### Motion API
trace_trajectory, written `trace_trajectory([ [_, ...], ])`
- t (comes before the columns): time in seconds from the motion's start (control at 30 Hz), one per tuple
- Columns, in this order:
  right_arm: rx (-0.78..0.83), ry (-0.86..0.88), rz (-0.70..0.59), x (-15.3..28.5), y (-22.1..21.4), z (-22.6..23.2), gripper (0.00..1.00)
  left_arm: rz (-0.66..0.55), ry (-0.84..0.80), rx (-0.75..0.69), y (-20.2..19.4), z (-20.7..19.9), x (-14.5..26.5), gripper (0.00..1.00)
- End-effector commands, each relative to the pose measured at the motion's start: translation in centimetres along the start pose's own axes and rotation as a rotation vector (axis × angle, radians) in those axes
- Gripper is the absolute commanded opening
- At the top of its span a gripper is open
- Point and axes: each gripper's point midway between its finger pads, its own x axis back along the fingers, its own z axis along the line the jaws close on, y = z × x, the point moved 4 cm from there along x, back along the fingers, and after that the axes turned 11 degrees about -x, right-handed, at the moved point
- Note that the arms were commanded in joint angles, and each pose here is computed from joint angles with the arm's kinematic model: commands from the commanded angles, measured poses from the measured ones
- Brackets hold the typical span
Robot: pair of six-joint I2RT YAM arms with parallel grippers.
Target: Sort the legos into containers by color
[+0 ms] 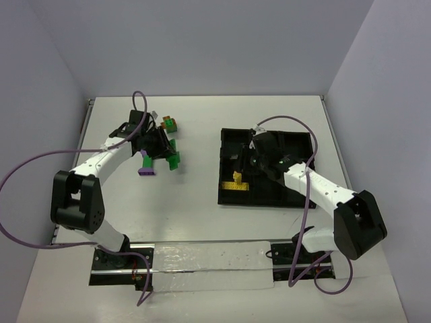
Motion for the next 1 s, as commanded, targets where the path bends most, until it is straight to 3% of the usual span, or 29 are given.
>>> trace_trajectory([
  [0.0, 0.032, 0.017, -0.032, 0.4, 1.0, 0.6, 0.51, -0.044, -0.202, -0.177, 0.6, -3.0, 3.7, 0.00],
  [0.27, 0.080, 0.149, -0.100, 3.2, 4.4, 4.8, 0.51, -0.026, -0.445, -0.261, 0.0, -5.8, 4.6, 0.00],
  [0.47, 0.119, 0.445, -0.060, 5.1, 6.2, 11.0, 0.66, -0.032, -0.556, -0.275, 0.2, -7.0, 4.9, 0.00],
  [0.7, 0.087, 0.740, 0.088, 4.4, 5.3, 14.8, 0.69, -0.066, -0.694, -0.252, 1.2, -9.0, 5.9, 0.00],
  [0.97, 0.085, 0.847, 0.211, 2.8, 4.0, 15.4, 0.77, -0.099, -0.861, -0.193, 1.2, -8.4, 6.6, 0.00],
])
